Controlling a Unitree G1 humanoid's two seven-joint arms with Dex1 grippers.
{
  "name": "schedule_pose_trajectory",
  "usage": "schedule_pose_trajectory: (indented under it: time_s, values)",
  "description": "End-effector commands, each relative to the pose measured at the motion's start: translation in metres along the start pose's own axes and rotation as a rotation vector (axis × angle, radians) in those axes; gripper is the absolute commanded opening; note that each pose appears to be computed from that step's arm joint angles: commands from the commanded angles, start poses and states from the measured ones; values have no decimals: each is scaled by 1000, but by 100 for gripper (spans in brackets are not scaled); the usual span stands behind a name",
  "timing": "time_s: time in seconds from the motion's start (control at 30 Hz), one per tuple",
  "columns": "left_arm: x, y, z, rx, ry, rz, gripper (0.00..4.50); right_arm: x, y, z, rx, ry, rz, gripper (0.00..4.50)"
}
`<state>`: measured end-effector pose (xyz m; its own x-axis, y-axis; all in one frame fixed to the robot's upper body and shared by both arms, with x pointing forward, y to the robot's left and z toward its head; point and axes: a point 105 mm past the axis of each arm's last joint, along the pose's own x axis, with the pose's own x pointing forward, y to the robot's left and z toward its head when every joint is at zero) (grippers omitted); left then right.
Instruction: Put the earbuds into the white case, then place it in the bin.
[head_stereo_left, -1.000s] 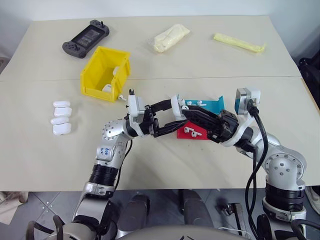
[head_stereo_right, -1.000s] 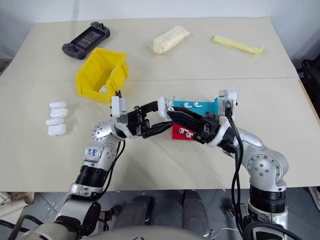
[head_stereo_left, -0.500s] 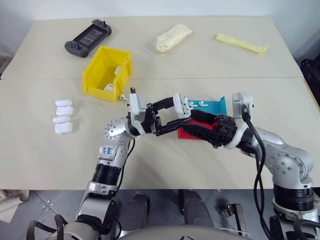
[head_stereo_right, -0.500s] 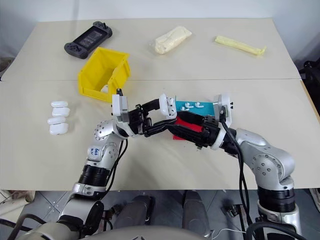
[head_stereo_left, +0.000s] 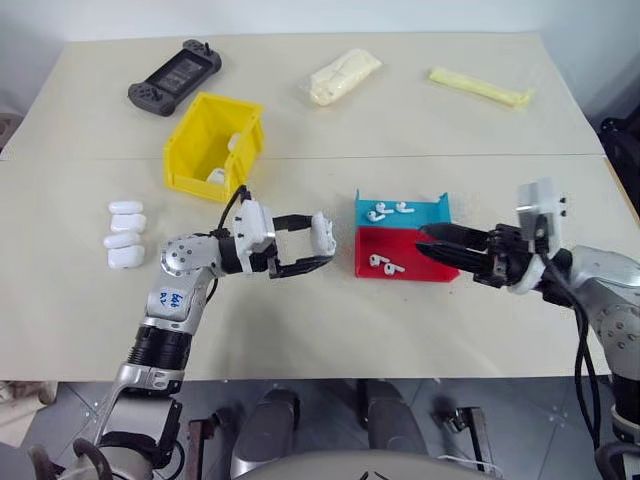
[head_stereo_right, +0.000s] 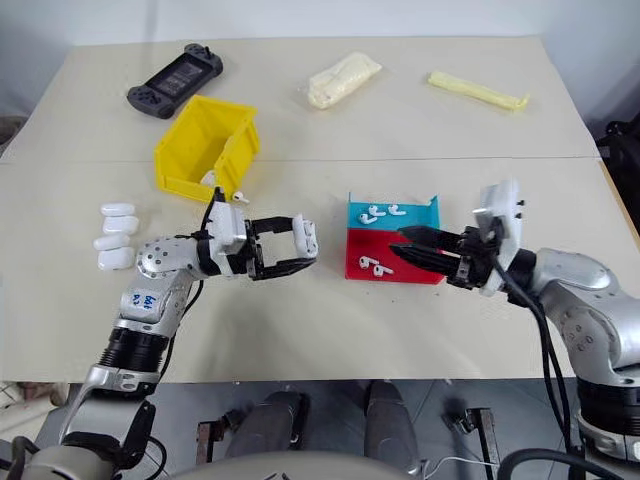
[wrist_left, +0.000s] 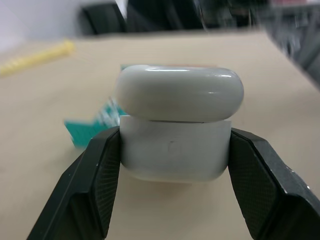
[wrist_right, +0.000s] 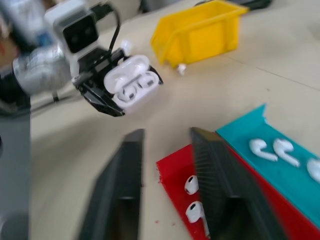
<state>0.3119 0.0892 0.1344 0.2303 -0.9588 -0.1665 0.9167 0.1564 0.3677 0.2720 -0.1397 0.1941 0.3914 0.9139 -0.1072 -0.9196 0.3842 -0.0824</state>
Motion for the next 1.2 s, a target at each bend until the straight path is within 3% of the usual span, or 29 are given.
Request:
schedule_pose_trajectory:
  time_s: [0.03,0.27,0.4,0.63,0.83,0.97,1.2]
  values:
    - [3,3,11,90,41,-31,280,20,14,14,-116,-16,77,5]
    - [22,-5,19,71,34,-68,280,61,30,17,-137,-6,188,5]
    - [34,-10,25,62,2,-79,280,79,27,1,-153,69,188,5]
    - [25,-3,26,97,2,-23,280,52,2,-19,-119,132,98,5]
    - [8,-2,37,32,-123,44,280,19,-7,-15,-63,53,16,5]
    - [-20,6,31,-62,-156,223,280,-2,5,0,-48,-66,-2,89]
    - [-87,17,19,-114,-158,616,280,-22,11,13,-194,-151,-129,327]
